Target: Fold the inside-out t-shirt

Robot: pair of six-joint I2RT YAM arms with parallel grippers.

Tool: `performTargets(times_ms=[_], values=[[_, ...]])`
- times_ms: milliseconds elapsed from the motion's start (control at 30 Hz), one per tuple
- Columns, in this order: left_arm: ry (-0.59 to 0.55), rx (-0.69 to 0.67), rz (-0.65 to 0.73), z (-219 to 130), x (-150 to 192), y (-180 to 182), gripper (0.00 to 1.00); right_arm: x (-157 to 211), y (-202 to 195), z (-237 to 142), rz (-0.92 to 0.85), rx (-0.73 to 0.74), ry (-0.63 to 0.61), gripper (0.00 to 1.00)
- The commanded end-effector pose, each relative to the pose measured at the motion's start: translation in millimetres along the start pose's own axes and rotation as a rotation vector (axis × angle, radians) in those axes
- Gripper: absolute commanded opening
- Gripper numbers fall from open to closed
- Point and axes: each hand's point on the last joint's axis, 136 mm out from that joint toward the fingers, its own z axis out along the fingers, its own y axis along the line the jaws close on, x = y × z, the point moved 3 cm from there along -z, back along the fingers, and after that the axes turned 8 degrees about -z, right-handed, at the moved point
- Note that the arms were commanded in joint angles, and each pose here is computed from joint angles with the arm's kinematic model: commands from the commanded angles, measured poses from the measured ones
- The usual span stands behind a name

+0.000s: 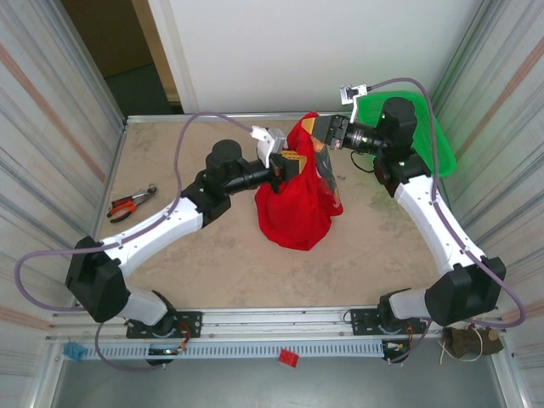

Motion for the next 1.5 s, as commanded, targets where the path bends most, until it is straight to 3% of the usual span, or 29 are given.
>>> performTargets(times_ms=[0,167,200,233,267,333,400,467,567,667,800,1033,1133,1167,1333,1367,1467], values=[[-0.053,0.055,-0.016,-7.5,-39.9,-2.0,0.0,3.9,-21.4,5.7,0.036,0.044,-0.004,0.0],[-0.135,0.155,-0.124,-29.6,-106.9,-5.3,0.0,-4.1,-66.2,9.2,0.118,0.118,-0.046,0.0],[-0.143,0.17,-0.133,-31.9,-116.9,-8.2,0.0,-8.6,-71.9,8.9,0.133,0.128,-0.058,0.06],[-0.155,0.177,-0.146,-33.5,-125.4,-10.7,0.0,-13.0,-77.6,7.1,0.144,0.143,-0.068,0.3],[-0.165,0.185,-0.161,-34.5,-131.4,-11.8,0.0,-16.8,-80.5,3.6,0.146,0.156,-0.077,0.46],[-0.202,0.206,-0.203,-37.3,-143.5,-13.8,0.0,-27.4,-80.2,-10.9,0.147,0.188,-0.121,0.6],[-0.235,0.18,-0.254,-38.0,-148.3,-8.9,0.0,-32.2,-70.4,-26.0,0.137,0.215,-0.148,0.62],[-0.232,0.06,-0.333,-35.9,-141.8,11.1,0.0,-29.1,-54.0,-38.9,0.118,0.263,-0.156,0.62],[-0.279,0.016,-0.296,-41.4,-144.3,4.2,0.0,-14.1,-20.7,-44.5,0.047,0.307,-0.136,0.63],[-0.322,-0.043,-0.252,-47.0,-154.5,-8.6,0.0,4.4,11.4,-28.8,-0.051,0.318,-0.096,0.7],[-0.375,-0.096,-0.28,-52.3,-164.1,-14.7,0.0,24.9,38.5,3.2,-0.119,0.297,-0.045,0.72],[-0.498,-0.157,-0.312,-57.2,-171.3,-33.0,0.0,47.5,36.3,38.5,-0.177,0.462,-0.033,0.72],[-0.518,-0.137,-0.325,-55.5,-174.4,-40.5,0.0,52.0,24.3,49.2,-0.17,0.52,-0.038,0.71],[-0.521,-0.135,-0.326,-55.4,-175.6,-41.9,0.0,51.7,19.5,51.8,-0.17,0.536,-0.042,0.65],[-0.553,-0.172,-0.267,-69.6,-189.0,-48.9,0.0,27.2,22.1,41.8,-0.172,0.483,-0.049,0.05],[-0.561,-0.186,-0.24,-74.3,-192.8,-50.9,0.0,21.3,24.5,36.2,-0.172,0.46,-0.042,0.0],[-0.584,-0.223,-0.174,-86.1,-203.8,-55.4,0.0,2.5,40.7,22.2,-0.178,0.311,-0.01,0.0]])
